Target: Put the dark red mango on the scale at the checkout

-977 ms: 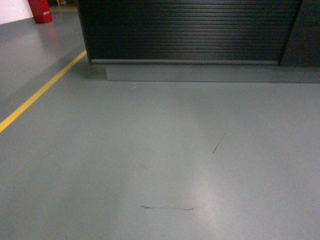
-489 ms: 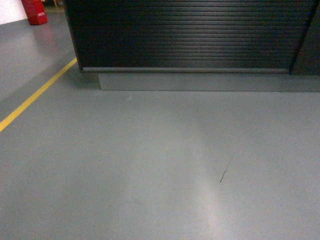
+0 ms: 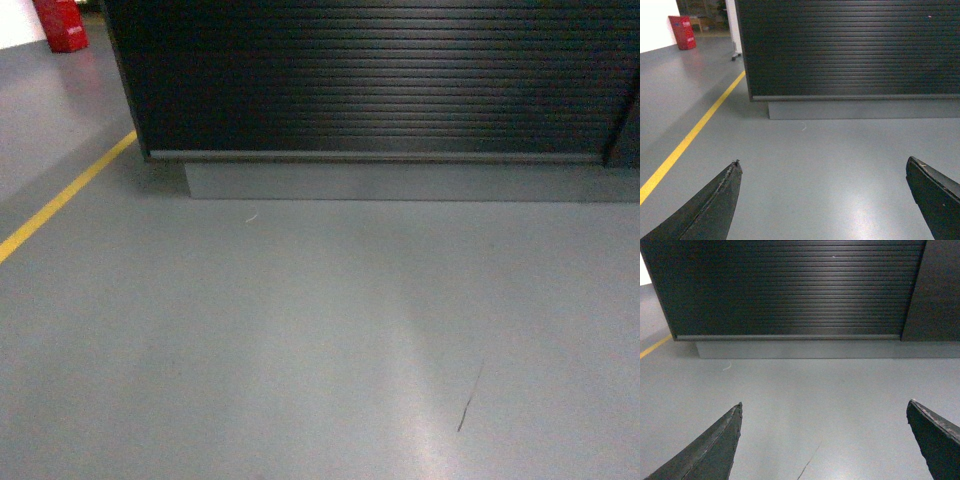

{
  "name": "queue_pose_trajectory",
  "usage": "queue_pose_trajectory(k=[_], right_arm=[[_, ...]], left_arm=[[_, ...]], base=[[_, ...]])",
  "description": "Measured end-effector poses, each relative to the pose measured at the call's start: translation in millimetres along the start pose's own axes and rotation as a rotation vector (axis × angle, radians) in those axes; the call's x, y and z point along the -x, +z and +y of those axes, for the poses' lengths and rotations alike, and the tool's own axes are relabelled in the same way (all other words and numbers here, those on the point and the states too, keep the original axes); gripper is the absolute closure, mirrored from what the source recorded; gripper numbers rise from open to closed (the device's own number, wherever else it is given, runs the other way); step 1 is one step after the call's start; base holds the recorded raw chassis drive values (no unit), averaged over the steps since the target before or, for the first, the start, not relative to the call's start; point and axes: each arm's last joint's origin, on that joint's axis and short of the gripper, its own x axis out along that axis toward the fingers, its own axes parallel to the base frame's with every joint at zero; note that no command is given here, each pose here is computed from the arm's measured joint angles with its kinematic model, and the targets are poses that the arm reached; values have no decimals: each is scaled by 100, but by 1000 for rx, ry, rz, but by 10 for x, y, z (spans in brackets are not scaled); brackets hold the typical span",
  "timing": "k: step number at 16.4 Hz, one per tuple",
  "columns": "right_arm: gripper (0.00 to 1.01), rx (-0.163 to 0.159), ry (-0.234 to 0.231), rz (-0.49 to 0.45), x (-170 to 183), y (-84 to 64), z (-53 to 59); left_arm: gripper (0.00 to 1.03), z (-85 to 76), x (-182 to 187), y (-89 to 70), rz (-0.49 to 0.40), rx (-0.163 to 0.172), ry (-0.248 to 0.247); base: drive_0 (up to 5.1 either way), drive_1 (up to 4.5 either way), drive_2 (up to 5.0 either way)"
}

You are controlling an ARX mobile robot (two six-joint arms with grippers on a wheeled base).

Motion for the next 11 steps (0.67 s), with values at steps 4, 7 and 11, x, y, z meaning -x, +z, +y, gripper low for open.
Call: queue_pose_trajectory(k=[4, 7, 11], right_arm=[[3, 0, 0, 0, 0, 0, 0], [3, 0, 0, -3, 0, 3, 0], [3, 0, 0, -5, 0, 5, 0]], left_arm=[[5, 0, 0, -2, 2, 0, 0], [5, 0, 0, -1, 1, 0, 0], [5, 0, 0, 3, -3, 0, 0]], base=[[6, 435, -423], [6, 435, -423], [6, 435, -423]])
